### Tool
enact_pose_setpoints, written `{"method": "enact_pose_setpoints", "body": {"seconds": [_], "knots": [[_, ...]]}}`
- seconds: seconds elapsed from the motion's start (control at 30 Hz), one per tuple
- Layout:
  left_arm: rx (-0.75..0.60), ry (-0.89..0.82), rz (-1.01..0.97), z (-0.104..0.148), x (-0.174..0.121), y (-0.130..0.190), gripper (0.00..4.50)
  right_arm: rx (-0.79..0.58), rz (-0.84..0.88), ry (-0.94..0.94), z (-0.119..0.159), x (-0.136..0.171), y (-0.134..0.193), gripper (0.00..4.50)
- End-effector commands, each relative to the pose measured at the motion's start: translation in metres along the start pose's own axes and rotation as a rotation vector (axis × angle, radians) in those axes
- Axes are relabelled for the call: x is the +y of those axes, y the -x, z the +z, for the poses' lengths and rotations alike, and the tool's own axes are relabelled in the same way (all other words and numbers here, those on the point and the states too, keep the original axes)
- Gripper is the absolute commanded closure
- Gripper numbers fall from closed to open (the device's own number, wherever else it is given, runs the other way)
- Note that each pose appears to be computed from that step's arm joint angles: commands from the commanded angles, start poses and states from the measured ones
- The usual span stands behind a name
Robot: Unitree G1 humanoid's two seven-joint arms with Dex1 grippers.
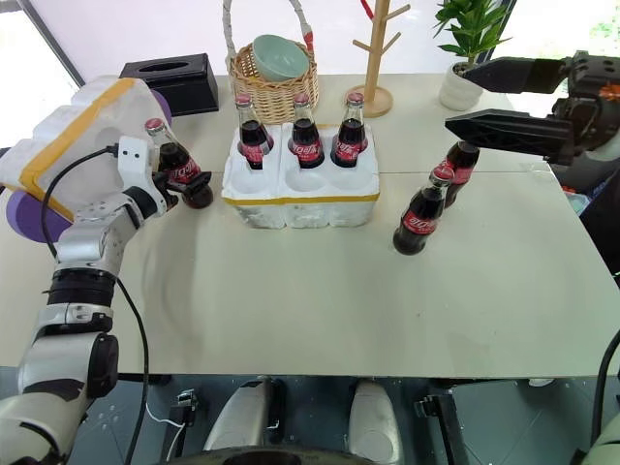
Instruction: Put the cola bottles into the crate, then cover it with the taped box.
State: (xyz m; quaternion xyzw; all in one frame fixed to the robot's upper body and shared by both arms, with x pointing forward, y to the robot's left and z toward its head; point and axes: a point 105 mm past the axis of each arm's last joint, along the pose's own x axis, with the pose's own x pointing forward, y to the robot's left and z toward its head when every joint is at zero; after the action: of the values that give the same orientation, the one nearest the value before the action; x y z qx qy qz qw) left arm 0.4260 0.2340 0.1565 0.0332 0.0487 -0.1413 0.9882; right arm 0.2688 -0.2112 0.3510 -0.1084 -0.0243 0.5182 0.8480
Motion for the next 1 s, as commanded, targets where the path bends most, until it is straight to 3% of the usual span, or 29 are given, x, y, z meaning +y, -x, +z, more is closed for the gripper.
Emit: {"method": "enact_pose_setpoints", "body": {"seconds": [0.03, 0.17, 0.3, 0.57, 0.73, 1.0], "knots": [[-0.059, -0.039, -0.010, 0.017, -0.001, -0.004, 0.25, -0.033, -0.033, 0.049, 0.011, -0.003, 0.004, 0.00], [-0.070, -0.040, -0.035, 0.019, -0.002, 0.000, 1.72, -0.027, -0.059, 0.043, 0.005, -0.008, 0.004, 0.00], [-0.068, -0.053, -0.089, 0.029, -0.002, 0.016, 1.67, -0.030, -0.067, 0.041, 0.004, -0.009, 0.005, 0.00], [-0.139, -0.026, -0.444, 0.107, -0.048, 0.072, 1.67, -0.036, -0.093, 0.030, -0.005, -0.011, 0.006, 0.00], [-0.188, -0.036, -0.554, 0.139, -0.082, 0.062, 1.67, -0.039, -0.107, 0.023, -0.011, -0.011, 0.006, 0.00], [-0.138, -0.139, -0.616, 0.120, -0.116, 0.023, 1.67, -0.046, -0.133, 0.004, -0.016, -0.012, 0.006, 0.00]]}}
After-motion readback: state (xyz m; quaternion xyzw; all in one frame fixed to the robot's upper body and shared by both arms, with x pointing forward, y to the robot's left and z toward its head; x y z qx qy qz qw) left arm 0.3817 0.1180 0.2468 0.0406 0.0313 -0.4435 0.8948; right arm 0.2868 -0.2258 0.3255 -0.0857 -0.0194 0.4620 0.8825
